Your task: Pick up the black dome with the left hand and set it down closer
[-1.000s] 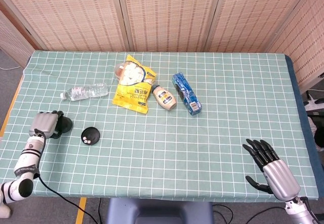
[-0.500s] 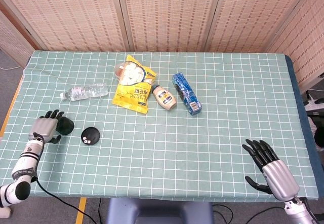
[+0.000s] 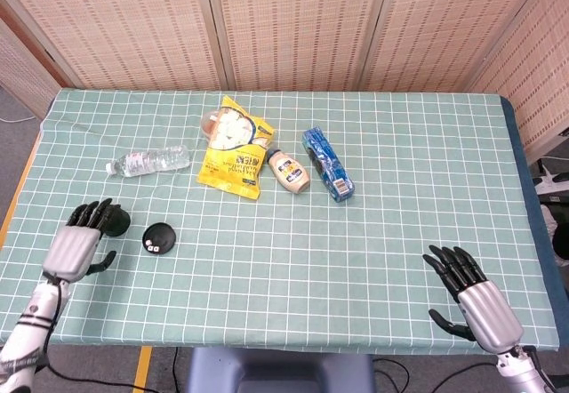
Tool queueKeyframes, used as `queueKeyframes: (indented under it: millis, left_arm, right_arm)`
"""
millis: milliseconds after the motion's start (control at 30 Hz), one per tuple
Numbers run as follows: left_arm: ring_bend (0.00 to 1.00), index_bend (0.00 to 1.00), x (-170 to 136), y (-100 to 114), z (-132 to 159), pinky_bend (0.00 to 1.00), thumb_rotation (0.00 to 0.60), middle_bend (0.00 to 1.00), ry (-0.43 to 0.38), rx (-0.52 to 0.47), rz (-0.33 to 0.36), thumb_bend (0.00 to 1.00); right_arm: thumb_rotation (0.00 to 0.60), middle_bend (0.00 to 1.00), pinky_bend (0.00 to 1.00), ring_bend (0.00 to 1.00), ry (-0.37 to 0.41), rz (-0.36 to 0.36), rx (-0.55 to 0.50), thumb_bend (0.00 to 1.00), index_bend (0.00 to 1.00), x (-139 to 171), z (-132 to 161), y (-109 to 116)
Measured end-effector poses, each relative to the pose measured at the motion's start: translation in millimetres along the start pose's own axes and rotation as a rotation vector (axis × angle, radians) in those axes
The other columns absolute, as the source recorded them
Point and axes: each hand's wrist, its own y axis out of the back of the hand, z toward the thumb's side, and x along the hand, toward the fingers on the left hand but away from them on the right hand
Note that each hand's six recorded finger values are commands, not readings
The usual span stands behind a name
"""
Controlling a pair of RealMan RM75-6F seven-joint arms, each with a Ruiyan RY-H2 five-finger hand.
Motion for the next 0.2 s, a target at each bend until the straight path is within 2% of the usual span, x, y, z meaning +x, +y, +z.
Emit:
queueKeyframes:
  millis: [67, 200]
  left_arm:
    - [0.0, 0.0, -33, -3, -3, 0.01, 0.6, 0.0, -0.008, -0.03, 0.078, 0.36]
    - [0.0, 0.0, -87, -10, -8, 0.01, 0.6, 0.0, 0.006, -0.051, 0.158, 0.37]
  right_arm:
    - [0.6, 0.0, 0.0, 0.0, 0.002, 0.001, 0.002, 0.19, 0.0, -1, 0, -1]
    - [0.6, 0.0, 0.0, 0.0, 0.002, 0.014, 0.002, 0.19, 0.0, -1, 1, -4]
